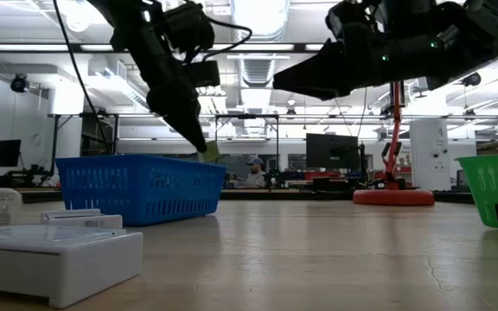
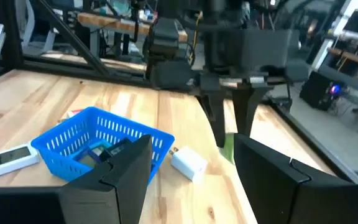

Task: Pick & Place Office items
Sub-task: Put the top green charger adapter into the green bin

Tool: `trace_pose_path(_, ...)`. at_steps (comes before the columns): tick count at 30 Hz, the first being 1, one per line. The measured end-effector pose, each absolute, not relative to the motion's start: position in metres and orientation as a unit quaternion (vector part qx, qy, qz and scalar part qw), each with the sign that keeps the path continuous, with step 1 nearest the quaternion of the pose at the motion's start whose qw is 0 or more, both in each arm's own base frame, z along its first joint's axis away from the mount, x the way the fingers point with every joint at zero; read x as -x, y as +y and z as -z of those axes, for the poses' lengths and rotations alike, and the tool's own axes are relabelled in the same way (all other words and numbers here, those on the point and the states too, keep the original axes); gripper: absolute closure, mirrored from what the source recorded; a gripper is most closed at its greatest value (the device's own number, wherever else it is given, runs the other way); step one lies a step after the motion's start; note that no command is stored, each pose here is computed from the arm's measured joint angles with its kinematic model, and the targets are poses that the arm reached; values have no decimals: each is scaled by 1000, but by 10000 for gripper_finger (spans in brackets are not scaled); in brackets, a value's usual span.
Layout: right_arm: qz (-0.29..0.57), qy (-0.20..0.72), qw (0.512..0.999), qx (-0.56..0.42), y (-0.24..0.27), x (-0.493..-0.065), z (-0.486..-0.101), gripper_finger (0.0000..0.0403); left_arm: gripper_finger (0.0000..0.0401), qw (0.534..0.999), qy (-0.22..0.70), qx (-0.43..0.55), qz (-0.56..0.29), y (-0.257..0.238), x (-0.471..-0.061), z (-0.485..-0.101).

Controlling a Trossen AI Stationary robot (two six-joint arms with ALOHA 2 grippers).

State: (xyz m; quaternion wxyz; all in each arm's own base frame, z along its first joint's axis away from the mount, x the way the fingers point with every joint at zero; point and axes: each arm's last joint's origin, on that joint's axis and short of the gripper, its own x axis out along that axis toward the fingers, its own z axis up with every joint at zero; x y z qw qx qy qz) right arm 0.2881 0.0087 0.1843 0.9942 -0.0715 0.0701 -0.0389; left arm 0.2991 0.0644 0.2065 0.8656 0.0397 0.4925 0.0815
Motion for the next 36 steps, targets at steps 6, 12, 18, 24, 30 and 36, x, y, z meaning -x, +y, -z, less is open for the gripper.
trace_pose_path(6, 39, 94, 993, 67, 8, -297, -191, 181, 295, 880, 467, -55, -64, 52, -306, -209)
trace_pose_path(12, 43, 113, 991, 65, 6, -300, -192, 181, 295, 893, 441, -72, -50, 42, -311, -213)
trace_pose_path(18, 54, 130, 989, 54, 2, -304, -183, 181, 295, 904, 416, -88, -34, 34, -316, -217)
trace_pose_path(24, 64, 146, 986, 56, 1, -308, -175, 181, 295, 907, 410, -92, -28, 30, -317, -218)
trace_pose_path(30, 67, 142, 986, 49, 0, -308, -176, 181, 295, 918, 387, -89, -4, 23, -321, -221)
trace_pose_path(36, 73, 148, 985, 39, -4, -309, -172, 181, 295, 927, 363, -89, 13, 16, -324, -224)
